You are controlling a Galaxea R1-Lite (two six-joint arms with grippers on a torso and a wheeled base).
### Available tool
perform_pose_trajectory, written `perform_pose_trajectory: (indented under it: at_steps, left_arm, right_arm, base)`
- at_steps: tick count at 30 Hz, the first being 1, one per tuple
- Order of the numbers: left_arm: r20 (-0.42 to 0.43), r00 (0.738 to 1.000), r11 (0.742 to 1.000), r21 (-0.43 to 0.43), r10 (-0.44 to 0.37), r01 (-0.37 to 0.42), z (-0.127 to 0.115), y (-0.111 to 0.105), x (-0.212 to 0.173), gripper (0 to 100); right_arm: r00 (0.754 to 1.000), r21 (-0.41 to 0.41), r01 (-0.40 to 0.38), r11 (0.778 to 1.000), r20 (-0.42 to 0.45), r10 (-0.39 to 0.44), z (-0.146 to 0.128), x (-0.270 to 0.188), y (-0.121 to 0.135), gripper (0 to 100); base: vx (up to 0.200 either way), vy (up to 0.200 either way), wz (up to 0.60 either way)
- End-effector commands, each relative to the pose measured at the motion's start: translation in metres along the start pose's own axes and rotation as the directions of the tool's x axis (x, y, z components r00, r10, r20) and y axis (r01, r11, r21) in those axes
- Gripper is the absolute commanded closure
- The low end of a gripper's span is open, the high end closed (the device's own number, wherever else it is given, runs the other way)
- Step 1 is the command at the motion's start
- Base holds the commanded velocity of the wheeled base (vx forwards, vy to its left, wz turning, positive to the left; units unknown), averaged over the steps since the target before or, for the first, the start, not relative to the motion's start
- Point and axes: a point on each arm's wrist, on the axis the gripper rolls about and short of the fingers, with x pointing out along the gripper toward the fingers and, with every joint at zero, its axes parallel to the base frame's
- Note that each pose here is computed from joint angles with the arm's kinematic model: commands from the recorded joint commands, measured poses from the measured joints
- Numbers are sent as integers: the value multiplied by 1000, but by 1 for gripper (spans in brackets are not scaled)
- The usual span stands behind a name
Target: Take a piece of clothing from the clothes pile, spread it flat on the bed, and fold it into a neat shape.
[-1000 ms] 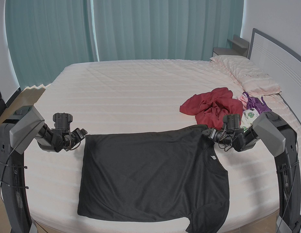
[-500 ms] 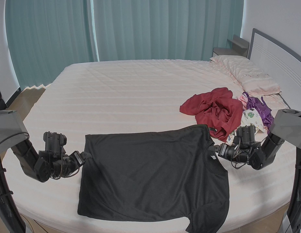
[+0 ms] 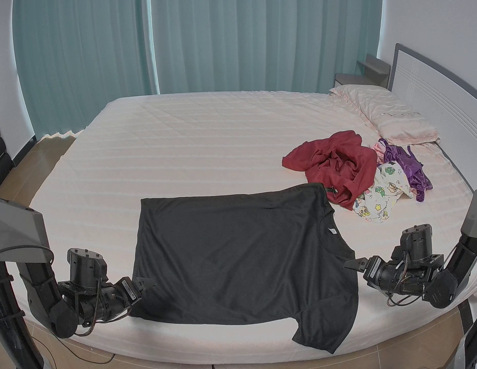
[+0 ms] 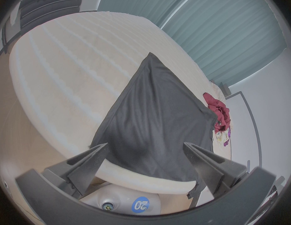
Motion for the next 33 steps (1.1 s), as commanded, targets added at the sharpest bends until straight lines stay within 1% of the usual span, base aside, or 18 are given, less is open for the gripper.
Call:
perform_pose_trajectory:
  at_steps: [1, 2, 4, 7, 10, 17, 20, 21, 22, 23, 25, 30, 33]
  left_arm:
    - [-43, 995, 996, -4, 91, -91, -17, 18, 19, 0]
    - [-38, 994, 995, -3, 104, -104, -18, 20, 21, 0]
    - [-27, 992, 992, -4, 124, -124, -19, 22, 26, 0]
    - [-10, 992, 992, -3, 124, -124, -18, 22, 28, 0]
    - [3, 989, 989, 1, 146, -146, -19, 23, 31, 0]
    - [37, 990, 991, 7, 132, -133, -16, 16, 45, 0]
    - [78, 989, 992, 7, 123, -124, -12, 10, 57, 0]
    - [98, 986, 991, 8, 134, -135, -11, 10, 64, 0]
    - [101, 986, 991, 8, 136, -137, -11, 10, 65, 0]
    - [139, 978, 987, 11, 159, -162, -11, 8, 73, 0]
    - [170, 968, 982, 9, 183, -187, -11, 8, 80, 0]
    - [168, 968, 981, 14, 188, -193, -13, 8, 79, 0]
    - [159, 968, 978, 43, 194, -203, -16, 9, 81, 0]
  right_arm:
    - [1000, 21, 11, 1000, -17, -11, -9, -2, -7, 0]
    - [1000, 24, 12, 1000, -18, -12, -10, 0, -8, 0]
    - [1000, 34, 13, 999, -13, -13, -13, 3, -11, 0]
    - [1000, 37, 0, 999, -2, 0, -17, 4, -15, 0]
    - [1000, 35, -16, 999, 8, 15, -21, 6, -19, 0]
    - [1000, 24, -27, 999, 8, 27, -30, 9, -24, 0]
    - [998, 18, -49, 999, 28, 48, -30, 6, -24, 0]
    - [998, 16, -59, 998, 37, 59, -30, 5, -23, 0]
    - [997, 15, -62, 998, 39, 61, -30, 5, -23, 0]
    - [997, 11, -71, 997, 44, 70, -31, 4, -22, 0]
    - [996, 10, -74, 997, 47, 73, -31, 4, -22, 0]
    - [997, 13, -66, 998, 38, 65, -32, 5, -24, 0]
    - [997, 12, -62, 998, 35, 62, -33, 5, -24, 0]
  base:
    - [-200, 0, 0]
    - [-200, 0, 0]
    - [0, 0, 0]
    - [0, 0, 0]
    - [0, 0, 0]
    - [0, 0, 0]
    - [0, 0, 0]
    - [0, 0, 0]
    - [0, 0, 0]
    - [0, 0, 0]
    - [0, 0, 0]
    - [0, 0, 0]
    - [0, 0, 0]
